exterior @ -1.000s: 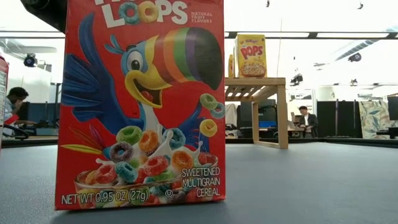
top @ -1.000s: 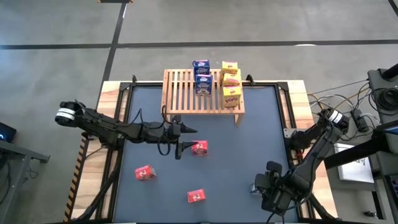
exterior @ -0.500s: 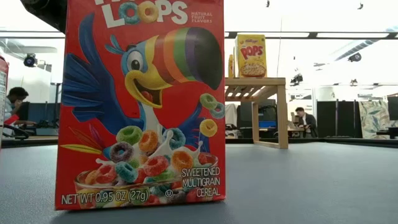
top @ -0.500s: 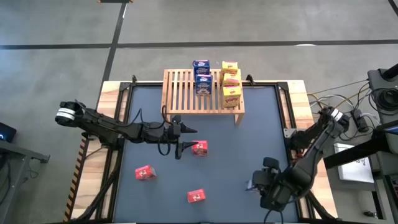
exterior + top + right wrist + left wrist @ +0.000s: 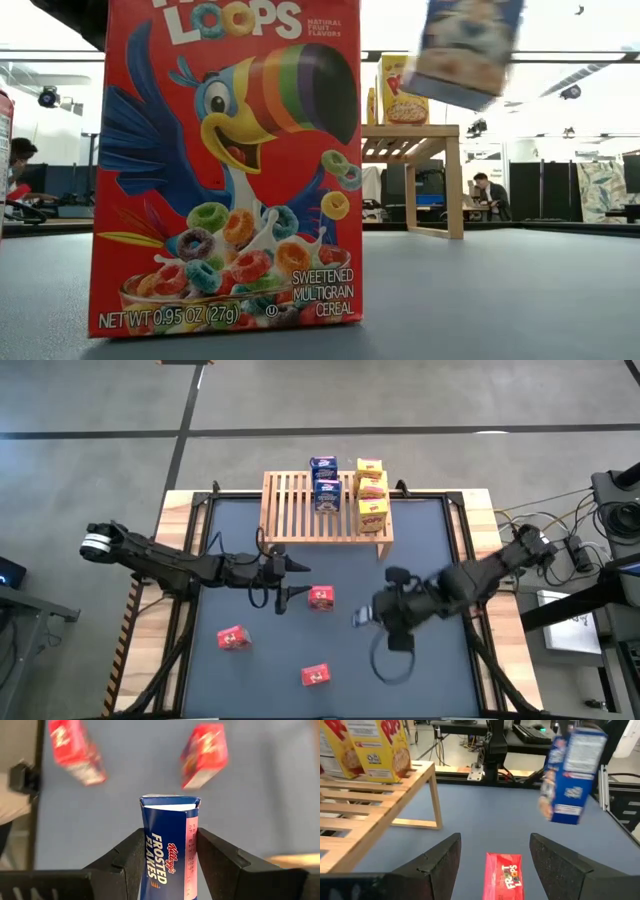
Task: Stack cereal on shelf
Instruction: Put the blue cereal box on the shelf aligned with the other blue cereal box
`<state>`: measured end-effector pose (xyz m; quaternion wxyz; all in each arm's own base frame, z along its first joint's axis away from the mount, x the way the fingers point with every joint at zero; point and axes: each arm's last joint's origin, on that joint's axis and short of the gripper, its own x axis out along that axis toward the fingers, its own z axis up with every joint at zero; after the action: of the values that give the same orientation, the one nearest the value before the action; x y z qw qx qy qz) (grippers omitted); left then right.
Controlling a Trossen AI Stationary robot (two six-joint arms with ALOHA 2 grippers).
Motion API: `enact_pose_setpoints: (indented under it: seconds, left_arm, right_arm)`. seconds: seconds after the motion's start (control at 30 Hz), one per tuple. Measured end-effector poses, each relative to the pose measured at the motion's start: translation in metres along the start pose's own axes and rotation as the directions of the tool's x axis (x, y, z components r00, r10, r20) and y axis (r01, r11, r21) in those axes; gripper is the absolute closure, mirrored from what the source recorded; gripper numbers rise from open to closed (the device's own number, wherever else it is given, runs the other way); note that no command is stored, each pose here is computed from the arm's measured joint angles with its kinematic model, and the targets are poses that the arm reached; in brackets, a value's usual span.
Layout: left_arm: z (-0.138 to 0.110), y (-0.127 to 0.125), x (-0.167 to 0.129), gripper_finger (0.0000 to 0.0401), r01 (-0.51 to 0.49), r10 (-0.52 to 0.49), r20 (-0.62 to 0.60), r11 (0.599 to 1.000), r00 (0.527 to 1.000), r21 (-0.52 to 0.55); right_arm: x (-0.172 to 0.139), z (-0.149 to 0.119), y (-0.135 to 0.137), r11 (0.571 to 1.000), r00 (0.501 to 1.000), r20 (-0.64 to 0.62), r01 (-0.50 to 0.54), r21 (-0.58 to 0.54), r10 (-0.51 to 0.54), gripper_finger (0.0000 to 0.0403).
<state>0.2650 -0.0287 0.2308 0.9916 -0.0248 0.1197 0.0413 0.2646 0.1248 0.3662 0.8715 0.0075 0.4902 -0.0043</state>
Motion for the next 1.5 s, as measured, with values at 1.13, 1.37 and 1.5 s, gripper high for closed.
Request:
enact_pose_setpoints:
  seconds: [1.13,1.37,1.5]
  left_arm:
    - [-0.033,0.021,-0.071,0.018,-0.108,0.112,0.264,0.994,0.958,-0.031]
    - [-0.031,0.021,-0.069,0.018,-0.108,0.112,0.261,0.994,0.959,-0.029]
    - [-0.031,0.02,-0.066,0.018,-0.109,0.112,0.251,0.994,0.961,-0.026]
  right_arm:
    - [-0.002,0.111,-0.221,0.981,0.992,0.068,0.114,-0.155,-0.104,0.0243]
    - [-0.008,0.113,-0.223,0.977,0.987,0.115,0.131,-0.169,-0.113,0.0243]
    - [-0.002,0.114,-0.224,0.978,0.989,0.1,0.127,-0.168,-0.111,0.0243]
